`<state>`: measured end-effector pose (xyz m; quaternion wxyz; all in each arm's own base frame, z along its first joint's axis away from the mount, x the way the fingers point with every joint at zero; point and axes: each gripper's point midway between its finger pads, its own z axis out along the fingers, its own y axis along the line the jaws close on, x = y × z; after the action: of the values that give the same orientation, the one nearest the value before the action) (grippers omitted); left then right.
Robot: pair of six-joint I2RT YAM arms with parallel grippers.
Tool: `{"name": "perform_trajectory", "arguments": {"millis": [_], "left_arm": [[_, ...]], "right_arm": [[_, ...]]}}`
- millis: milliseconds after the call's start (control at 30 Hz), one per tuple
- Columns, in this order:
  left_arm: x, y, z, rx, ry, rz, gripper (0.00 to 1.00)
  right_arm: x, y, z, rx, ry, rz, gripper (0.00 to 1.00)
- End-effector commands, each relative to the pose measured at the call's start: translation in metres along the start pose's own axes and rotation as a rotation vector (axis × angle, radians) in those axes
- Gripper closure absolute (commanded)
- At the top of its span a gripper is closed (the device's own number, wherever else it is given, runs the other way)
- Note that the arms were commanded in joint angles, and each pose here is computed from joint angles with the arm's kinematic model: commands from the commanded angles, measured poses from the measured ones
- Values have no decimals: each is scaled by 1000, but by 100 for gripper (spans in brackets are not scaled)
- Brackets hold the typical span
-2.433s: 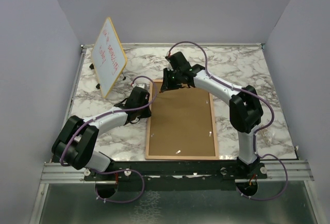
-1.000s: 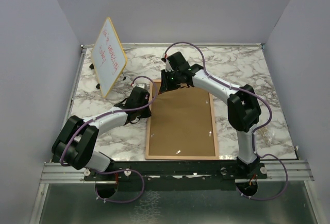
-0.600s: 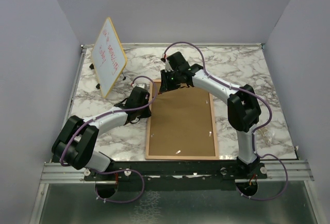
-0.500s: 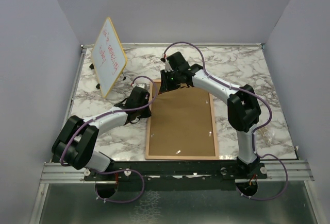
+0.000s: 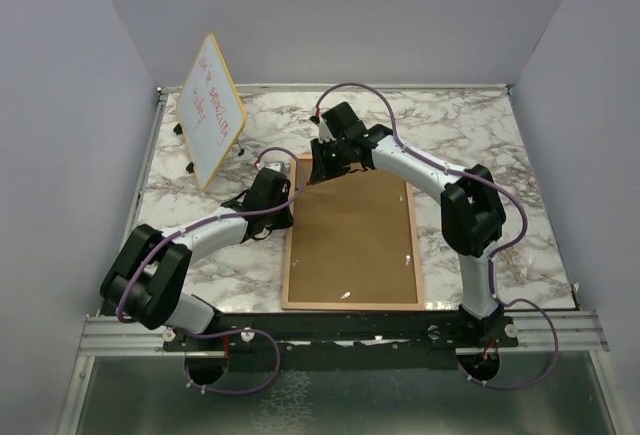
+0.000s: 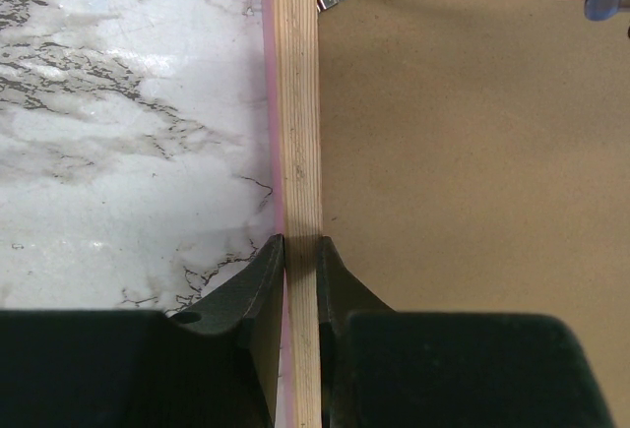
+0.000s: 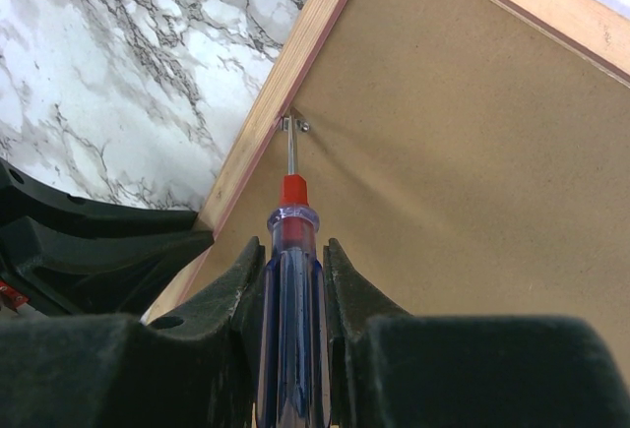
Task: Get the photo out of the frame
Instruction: Release the photo frame item from the photo frame.
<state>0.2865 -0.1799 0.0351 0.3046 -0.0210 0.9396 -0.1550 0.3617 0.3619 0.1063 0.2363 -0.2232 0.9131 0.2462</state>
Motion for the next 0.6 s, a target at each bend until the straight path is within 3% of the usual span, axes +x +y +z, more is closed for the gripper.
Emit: {"name": "perform_trajectory", "arguments": {"millis": [0,567], "left_arm": [[28,37,5,-148,87,48,85],[27,37,4,-146,83,48,86]], "right_arm": [[46,4,3,-15,166,-3,99],[53,9,-4,-44,184,-24,99]]}}
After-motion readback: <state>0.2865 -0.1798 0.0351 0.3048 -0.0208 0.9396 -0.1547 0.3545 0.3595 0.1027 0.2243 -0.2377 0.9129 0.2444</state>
